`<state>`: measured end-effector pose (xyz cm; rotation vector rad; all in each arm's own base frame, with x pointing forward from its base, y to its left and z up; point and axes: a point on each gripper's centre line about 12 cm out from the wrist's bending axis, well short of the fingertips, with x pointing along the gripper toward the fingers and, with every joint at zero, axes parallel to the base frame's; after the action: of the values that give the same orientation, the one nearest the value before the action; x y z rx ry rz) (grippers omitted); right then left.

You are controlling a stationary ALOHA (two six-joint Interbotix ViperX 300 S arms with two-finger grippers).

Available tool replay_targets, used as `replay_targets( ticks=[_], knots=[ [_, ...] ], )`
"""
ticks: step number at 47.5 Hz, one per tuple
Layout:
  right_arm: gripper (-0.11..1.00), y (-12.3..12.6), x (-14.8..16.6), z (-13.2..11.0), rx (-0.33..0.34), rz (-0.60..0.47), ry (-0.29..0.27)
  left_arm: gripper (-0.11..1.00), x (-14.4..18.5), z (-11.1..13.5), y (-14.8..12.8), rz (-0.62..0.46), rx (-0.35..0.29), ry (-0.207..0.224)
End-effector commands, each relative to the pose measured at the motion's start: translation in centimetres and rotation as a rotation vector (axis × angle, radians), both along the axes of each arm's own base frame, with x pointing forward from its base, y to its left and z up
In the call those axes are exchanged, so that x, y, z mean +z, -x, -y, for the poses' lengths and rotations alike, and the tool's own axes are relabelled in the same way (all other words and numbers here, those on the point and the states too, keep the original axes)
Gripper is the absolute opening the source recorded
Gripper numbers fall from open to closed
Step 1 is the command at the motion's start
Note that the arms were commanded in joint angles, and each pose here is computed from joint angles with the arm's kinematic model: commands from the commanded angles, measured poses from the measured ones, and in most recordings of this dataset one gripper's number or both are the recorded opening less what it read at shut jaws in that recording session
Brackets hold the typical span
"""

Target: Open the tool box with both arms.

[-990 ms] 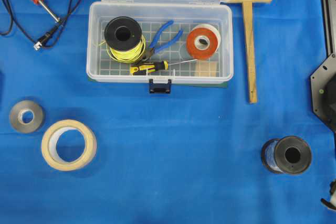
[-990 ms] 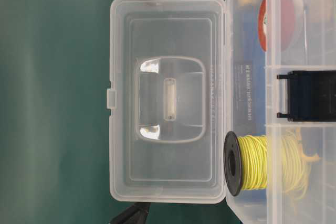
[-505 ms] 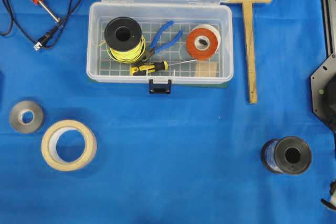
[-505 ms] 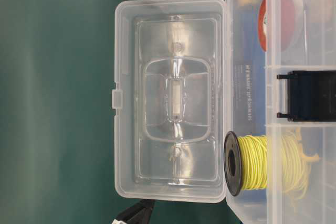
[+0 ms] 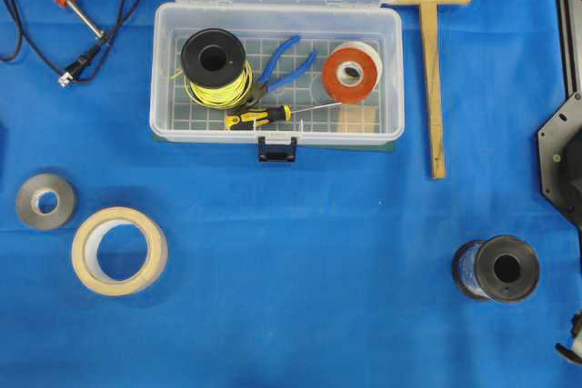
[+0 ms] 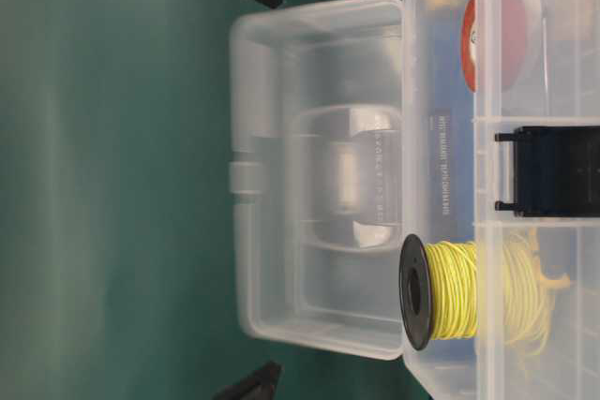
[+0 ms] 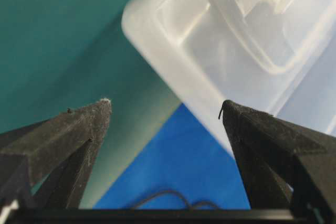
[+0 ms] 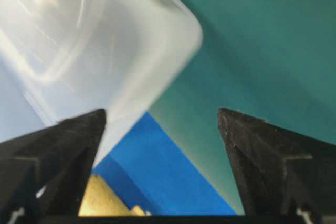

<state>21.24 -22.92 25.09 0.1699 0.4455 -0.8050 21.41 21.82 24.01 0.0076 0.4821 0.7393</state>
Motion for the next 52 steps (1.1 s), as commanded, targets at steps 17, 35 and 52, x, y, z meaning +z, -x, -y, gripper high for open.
replay_targets(
  ticks=[17,35,52],
  knots=[
    [0.84,3.3,1.3,-2.0,-0.043,0.033,0.028,0.92,1.2,2.2,2.9,0.043,0.021,-0.038],
    [0.84,1.7,1.0,-3.7,0.033,0.031,0.000,0.92,1.1,4.0,1.6,0.075,-0.039,0.003],
    [0.84,-2.4,0.3,-11.1,0.338,-0.002,-0.053,0.92,0.4,11.8,-1.1,0.065,-0.348,0.035]
  ],
)
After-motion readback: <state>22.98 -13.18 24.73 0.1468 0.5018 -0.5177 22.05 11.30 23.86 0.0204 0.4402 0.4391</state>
